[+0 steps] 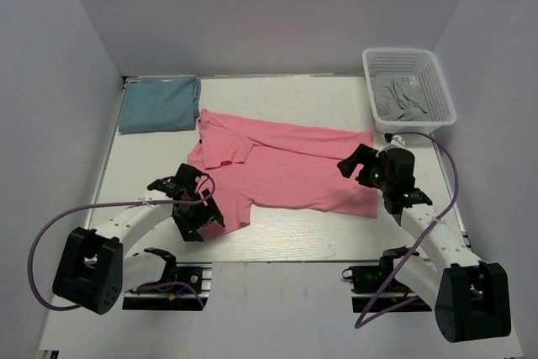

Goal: Fold and stack the t-shirts
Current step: Grap the side of the flattened tshirt closest away from the robot with both arms

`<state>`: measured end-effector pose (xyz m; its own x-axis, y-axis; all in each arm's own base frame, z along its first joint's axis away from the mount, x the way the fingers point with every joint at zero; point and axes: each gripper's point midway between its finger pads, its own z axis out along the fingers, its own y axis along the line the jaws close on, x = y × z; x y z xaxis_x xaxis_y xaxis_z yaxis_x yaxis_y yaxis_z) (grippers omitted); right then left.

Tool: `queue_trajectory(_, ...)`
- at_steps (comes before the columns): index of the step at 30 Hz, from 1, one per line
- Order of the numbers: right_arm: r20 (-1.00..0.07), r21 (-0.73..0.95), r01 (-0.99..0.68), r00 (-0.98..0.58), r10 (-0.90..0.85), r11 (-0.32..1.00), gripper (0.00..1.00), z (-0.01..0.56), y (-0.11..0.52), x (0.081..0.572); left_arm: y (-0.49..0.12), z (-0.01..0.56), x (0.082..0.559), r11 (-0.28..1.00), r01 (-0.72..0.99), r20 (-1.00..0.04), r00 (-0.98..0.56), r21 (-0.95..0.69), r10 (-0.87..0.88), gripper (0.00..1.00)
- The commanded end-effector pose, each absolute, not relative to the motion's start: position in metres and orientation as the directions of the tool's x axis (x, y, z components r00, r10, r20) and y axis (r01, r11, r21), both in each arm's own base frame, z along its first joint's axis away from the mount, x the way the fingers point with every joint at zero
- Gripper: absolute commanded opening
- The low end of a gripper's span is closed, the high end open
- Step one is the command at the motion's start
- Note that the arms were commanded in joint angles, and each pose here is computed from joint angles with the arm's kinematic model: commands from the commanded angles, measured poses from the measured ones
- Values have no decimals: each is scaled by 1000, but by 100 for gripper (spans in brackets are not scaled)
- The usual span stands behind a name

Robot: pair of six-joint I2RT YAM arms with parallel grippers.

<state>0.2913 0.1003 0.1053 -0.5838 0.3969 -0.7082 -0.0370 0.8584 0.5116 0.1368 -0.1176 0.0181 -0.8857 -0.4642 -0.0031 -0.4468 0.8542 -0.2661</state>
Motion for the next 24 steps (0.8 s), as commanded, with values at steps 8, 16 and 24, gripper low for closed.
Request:
queue_trajectory(8, -736, 484, -18, -550, 395, 875, 90, 107, 92, 295, -123, 12, 155, 864, -417, -63, -891, -281, -450, 15)
queue_trajectory(16, -677, 457, 74, -618, 400, 887, 90, 88, 83, 282, -125, 28, 172, 875, -377, -123, -895, -304, -429, 0)
queue_trajectory(24, -478, 329, 278, -775, 413, 902, 90, 51, 63, 226, -135, 51, 193, 873, -285, -217, -895, -395, -390, 0)
